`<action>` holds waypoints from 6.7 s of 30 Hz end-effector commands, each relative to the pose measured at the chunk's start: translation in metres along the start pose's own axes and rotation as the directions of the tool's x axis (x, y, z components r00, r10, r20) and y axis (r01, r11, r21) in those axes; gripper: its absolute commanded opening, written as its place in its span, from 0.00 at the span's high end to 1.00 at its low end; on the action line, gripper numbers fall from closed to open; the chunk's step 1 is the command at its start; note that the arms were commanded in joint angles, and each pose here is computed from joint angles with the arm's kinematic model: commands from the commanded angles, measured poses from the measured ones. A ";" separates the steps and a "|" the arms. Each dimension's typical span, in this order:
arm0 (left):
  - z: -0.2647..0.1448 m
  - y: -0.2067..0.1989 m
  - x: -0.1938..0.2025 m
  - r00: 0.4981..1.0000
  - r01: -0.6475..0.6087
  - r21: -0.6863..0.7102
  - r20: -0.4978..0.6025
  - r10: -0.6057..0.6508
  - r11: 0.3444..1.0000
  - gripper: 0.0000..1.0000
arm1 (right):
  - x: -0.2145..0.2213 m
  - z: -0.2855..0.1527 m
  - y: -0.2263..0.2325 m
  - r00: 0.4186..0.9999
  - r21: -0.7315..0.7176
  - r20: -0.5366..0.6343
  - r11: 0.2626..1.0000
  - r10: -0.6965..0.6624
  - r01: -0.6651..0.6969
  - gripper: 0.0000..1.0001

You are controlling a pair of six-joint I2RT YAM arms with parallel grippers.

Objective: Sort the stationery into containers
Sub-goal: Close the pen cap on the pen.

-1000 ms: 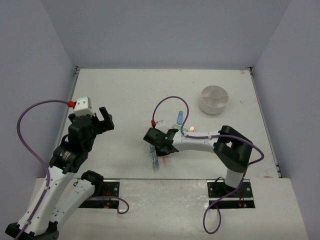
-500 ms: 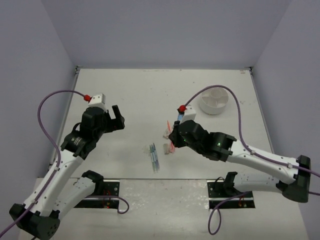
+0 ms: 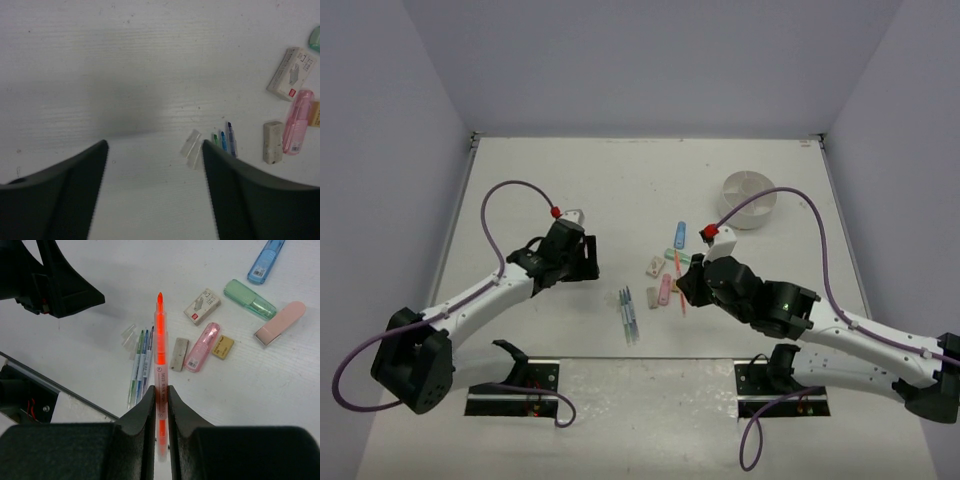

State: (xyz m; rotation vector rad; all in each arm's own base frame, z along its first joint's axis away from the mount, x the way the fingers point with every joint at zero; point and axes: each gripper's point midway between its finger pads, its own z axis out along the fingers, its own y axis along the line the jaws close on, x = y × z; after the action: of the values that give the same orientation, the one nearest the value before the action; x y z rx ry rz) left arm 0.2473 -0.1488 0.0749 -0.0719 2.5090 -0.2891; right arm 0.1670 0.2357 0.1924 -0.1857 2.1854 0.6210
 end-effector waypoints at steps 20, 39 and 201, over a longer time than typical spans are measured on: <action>0.032 -0.049 0.021 0.976 -0.193 0.087 -0.082 0.200 0.977 0.70 | 0.017 0.019 -0.014 0.999 0.087 -0.032 0.996 0.008 -0.005 1.00; 0.045 -0.052 0.042 0.959 -0.244 0.074 -0.130 0.252 0.967 0.78 | 0.022 0.019 -0.014 0.999 0.082 -0.046 0.997 0.006 -0.003 1.00; -0.224 -0.194 -0.063 0.909 -0.214 0.935 0.296 -0.293 0.282 1.00 | -0.070 -0.016 0.141 0.972 -0.592 0.213 0.804 0.094 0.052 0.71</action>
State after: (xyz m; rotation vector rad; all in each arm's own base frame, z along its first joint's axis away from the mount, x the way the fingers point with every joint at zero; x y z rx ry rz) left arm 0.1898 -0.2846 0.3025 0.1502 1.6066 -1.5234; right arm 0.1579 0.3273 0.2799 -0.3375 1.7839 1.1977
